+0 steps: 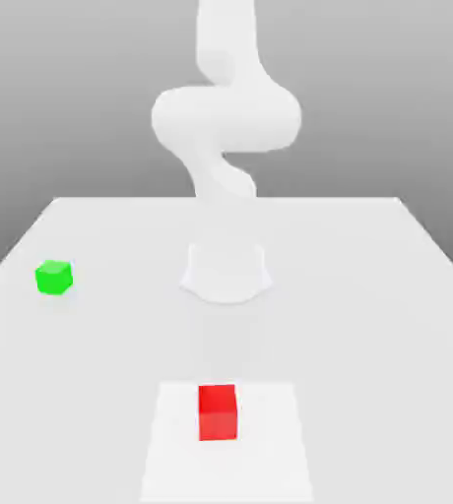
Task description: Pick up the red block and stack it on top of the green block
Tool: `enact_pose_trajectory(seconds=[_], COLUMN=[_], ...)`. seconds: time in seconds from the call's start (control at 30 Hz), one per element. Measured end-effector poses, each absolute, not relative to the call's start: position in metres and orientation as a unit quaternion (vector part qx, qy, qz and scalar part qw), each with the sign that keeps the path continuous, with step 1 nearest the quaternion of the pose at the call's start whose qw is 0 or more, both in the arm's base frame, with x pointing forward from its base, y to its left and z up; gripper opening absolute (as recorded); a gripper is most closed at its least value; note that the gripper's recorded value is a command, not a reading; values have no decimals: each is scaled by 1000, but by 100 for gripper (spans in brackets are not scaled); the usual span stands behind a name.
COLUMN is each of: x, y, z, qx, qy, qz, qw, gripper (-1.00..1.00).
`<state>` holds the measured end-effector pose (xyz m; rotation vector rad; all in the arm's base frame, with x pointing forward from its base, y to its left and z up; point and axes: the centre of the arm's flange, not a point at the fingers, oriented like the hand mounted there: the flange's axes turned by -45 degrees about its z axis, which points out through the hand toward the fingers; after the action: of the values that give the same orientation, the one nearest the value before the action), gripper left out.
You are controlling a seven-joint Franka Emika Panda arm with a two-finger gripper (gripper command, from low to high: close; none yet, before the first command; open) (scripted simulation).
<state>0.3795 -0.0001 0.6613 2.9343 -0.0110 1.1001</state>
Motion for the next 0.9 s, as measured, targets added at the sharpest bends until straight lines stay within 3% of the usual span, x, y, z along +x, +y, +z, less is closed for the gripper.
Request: enact_pose_trajectory(seconds=[0.13,0.3,0.47,0.63,0.83,0.87,0.9], x=[425,446,435,396,388,387,387], y=[-2,-7,-11,-12,-12,-12,-12], z=[563,442,327,225,158,149,149], qx=[961,982,995,999,1000,1000,1000], qy=[3,11,20,28,29,29,29], qz=[278,190,101,15,0,0,0], qw=[13,17,13,2,0,0,0], gripper=[0,0,0,0,0,-100,-100])
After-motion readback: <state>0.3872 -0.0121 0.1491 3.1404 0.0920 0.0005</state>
